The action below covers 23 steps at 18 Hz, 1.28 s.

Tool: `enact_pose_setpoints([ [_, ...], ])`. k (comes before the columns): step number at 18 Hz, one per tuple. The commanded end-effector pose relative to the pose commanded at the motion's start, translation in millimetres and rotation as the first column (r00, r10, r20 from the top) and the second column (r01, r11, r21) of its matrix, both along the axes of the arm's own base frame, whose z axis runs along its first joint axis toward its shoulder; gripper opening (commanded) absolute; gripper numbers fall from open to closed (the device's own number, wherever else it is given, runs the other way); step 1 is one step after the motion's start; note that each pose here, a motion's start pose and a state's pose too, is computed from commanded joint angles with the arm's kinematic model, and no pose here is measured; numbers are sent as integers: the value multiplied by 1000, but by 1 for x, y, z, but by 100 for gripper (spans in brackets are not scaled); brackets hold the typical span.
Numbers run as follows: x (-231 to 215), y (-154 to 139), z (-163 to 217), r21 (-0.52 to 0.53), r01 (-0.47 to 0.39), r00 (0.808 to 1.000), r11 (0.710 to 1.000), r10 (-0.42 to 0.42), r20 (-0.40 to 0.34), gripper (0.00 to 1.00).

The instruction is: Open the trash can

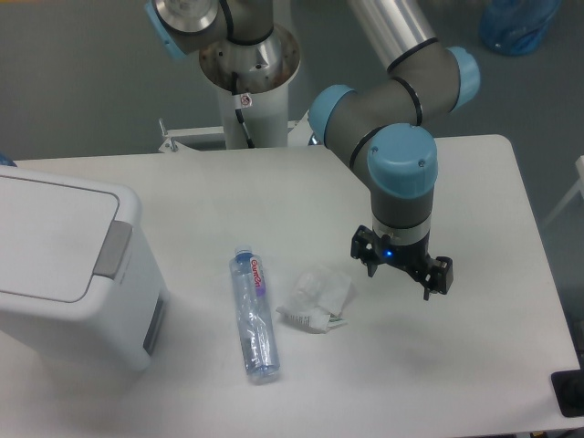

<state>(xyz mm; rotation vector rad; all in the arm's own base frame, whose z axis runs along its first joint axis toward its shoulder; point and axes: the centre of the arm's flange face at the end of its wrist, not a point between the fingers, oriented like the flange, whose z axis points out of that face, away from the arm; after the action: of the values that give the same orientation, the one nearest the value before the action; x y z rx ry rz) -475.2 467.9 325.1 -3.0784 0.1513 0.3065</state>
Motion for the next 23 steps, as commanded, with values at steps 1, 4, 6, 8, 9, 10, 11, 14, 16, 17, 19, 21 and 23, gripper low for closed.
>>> enact_pose_setpoints([
  [1,0,0,-1,-1,0,1000,1000,0,1,100],
  [4,0,-1,4,6,1,1000,1000,-1,-4,100],
  [6,0,0,7,15,2,1000,1000,-2,-5,100],
  [8,0,-1,10,21,-5,1000,1000,5,-5,100],
  [9,-1,-1,12,25,-12,1000,1000,12,-6,100],
  [10,-1,0,14,39,-13,1000,999,13,0,100],
  [11,0,3,17,77,-18,1000,997,16,20,100],
  [14,1,2,46,183,-87,996,979,79,52,100],
  [16,2,6,57,199,-121,992,973,110,64,100],
  [17,3,11,67,223,-142,989,964,128,76,100],
  [19,6,20,86,254,-184,980,950,158,119,100],
  [21,22,37,109,281,-166,980,945,127,151,100],
  [23,39,53,127,299,-204,971,932,153,183,100],
])
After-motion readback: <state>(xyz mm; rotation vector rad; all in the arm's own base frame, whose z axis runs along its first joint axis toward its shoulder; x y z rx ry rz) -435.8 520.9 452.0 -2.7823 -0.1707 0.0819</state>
